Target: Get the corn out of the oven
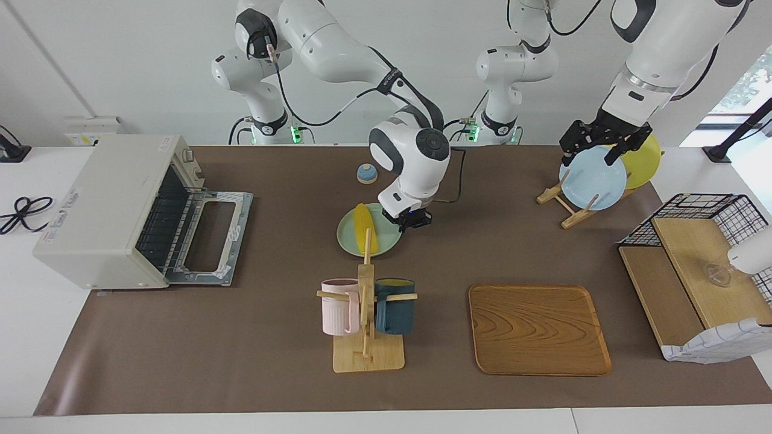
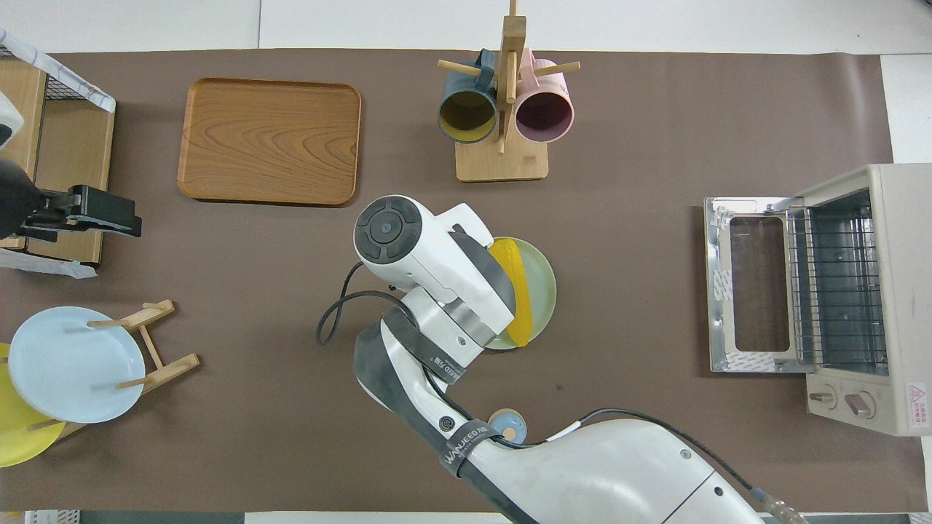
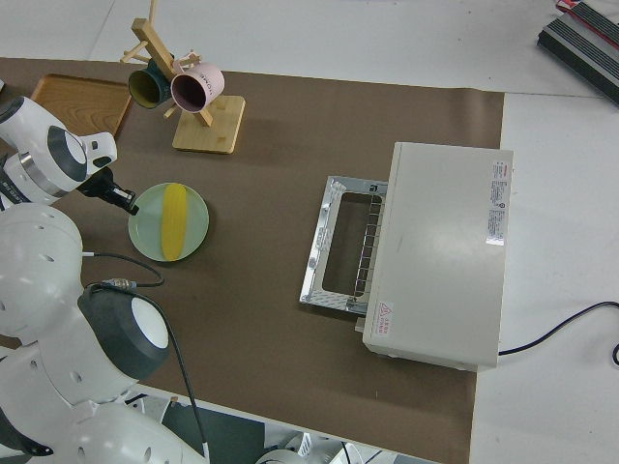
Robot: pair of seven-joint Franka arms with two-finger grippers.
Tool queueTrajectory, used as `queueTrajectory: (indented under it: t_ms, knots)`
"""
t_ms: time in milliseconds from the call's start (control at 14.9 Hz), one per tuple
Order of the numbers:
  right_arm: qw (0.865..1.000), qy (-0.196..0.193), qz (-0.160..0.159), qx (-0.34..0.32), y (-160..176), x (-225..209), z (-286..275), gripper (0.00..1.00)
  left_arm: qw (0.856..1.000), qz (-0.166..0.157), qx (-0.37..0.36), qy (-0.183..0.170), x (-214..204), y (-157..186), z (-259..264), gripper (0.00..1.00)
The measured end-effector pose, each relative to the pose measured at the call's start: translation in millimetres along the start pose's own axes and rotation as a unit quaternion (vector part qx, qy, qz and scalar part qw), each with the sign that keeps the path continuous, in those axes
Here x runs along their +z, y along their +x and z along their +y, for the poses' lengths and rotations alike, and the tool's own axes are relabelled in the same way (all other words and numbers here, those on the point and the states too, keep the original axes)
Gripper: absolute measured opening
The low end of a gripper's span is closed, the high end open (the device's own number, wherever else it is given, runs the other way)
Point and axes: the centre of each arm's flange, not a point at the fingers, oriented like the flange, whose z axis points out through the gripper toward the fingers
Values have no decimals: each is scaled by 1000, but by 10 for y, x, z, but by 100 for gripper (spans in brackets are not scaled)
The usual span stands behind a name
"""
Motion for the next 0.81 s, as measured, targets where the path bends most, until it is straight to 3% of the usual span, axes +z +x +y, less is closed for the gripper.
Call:
queueTrajectory:
  t_ms: [336,470,672,806]
  knots:
    - [1000,11,14,-7,21,-136,-12,59,1000,0,0,-5,-1,1,11,100]
    - [999,-1,14,-29,209,-331,250,79,1000,1,0,-5,0,2,15,100]
    - [999,-9,-2,-52,655,-866,1094,80,1000,-1,6,-6,21,5,78,100]
    - [998,-22,-25,-58,758,-834,1515,77,1000,-4,15,-10,52,6,185,100]
